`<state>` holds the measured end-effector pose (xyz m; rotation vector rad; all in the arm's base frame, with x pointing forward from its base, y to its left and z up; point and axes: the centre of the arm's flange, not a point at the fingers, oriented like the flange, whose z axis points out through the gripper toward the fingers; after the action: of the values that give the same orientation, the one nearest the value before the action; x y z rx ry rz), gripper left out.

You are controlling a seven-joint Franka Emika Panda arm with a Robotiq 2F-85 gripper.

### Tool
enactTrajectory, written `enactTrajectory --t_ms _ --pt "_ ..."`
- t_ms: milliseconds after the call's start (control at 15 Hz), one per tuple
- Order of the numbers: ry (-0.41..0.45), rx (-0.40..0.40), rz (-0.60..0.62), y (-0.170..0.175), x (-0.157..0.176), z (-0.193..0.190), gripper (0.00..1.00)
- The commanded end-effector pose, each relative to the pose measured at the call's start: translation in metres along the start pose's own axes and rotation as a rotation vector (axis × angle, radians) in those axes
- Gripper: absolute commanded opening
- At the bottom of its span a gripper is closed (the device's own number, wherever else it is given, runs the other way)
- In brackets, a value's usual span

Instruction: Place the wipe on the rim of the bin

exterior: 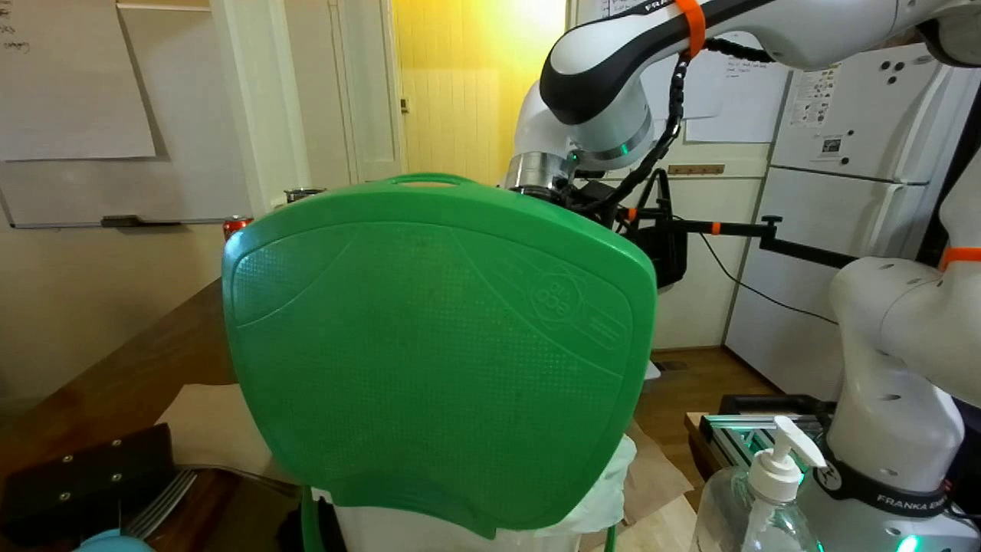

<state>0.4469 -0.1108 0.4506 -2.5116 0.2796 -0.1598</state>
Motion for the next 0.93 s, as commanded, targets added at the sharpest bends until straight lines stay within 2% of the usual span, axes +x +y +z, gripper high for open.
enactTrajectory --t_ms 0,467,867 --pt "0.031 -0.044 -0.016 -0.007 -0.002 -0.007 1.00" --pt "0.135 -0.131 0.006 -0.018 -0.005 -0.033 1.00" --pt "0.167 -0.148 -0.034 -0.027 -0.011 -0.065 1.00"
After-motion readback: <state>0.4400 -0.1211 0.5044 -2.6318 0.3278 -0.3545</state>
